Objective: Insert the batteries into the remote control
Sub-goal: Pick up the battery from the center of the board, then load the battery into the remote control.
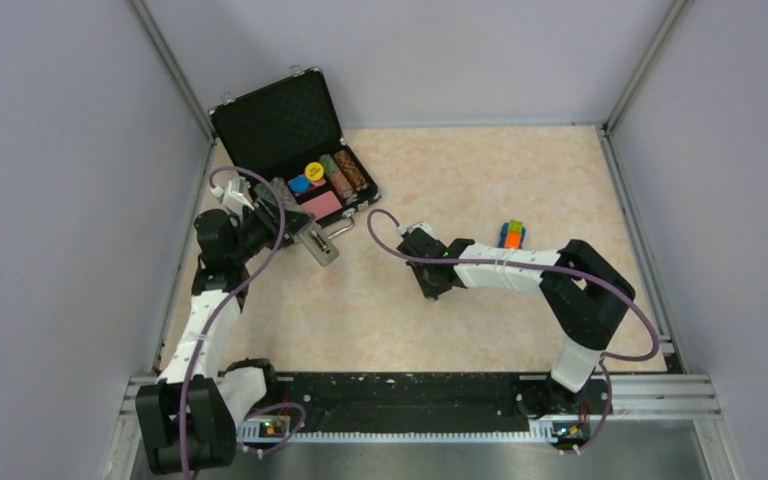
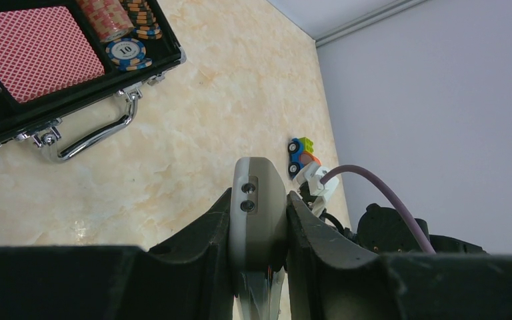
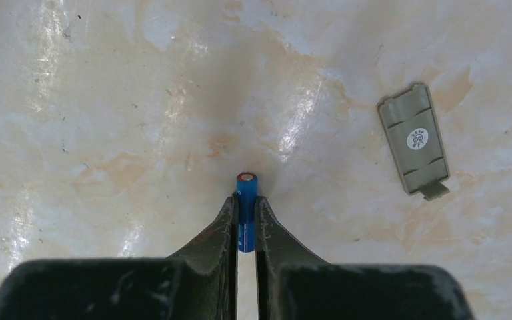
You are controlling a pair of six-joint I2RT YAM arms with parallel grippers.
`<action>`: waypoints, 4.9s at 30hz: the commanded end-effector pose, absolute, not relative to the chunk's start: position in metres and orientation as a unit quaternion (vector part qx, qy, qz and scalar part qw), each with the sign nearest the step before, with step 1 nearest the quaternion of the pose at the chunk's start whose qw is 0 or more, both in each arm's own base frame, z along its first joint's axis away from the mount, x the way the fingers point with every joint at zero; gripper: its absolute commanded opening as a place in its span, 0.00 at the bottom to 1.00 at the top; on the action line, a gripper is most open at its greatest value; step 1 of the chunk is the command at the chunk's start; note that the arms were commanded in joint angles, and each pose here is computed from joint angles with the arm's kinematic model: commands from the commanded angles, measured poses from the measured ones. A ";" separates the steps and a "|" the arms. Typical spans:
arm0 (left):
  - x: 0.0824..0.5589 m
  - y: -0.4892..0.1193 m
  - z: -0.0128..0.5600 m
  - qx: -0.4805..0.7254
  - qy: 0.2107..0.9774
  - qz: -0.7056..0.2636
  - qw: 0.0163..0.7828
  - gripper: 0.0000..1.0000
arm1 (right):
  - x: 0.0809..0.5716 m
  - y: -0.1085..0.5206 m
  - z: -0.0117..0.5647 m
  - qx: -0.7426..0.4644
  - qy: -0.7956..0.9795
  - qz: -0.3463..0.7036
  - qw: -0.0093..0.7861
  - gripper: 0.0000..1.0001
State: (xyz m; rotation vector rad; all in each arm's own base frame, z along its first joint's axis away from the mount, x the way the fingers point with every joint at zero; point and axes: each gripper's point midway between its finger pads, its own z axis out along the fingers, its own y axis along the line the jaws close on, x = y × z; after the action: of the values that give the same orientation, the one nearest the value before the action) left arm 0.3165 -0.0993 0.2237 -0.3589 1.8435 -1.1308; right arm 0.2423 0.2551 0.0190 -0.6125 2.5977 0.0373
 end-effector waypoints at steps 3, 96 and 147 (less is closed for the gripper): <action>0.317 -0.106 0.233 -0.111 0.738 -0.484 0.458 0.00 | 0.227 0.247 0.025 -0.223 0.952 0.022 0.211 0.01; 0.294 -0.331 0.174 -0.033 0.676 -0.723 0.137 0.00 | 0.242 0.291 0.167 -0.046 0.966 0.203 0.152 0.18; 0.287 -0.335 0.186 -0.041 0.698 -0.710 0.083 0.00 | 0.199 0.296 0.214 -0.475 0.642 0.297 0.523 0.10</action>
State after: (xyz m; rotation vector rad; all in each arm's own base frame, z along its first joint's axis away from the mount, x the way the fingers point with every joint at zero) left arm 0.2877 -0.3314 0.1563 -0.2375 2.1717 -2.0896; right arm 0.1949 0.2847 0.2023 -1.0933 1.5974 0.7396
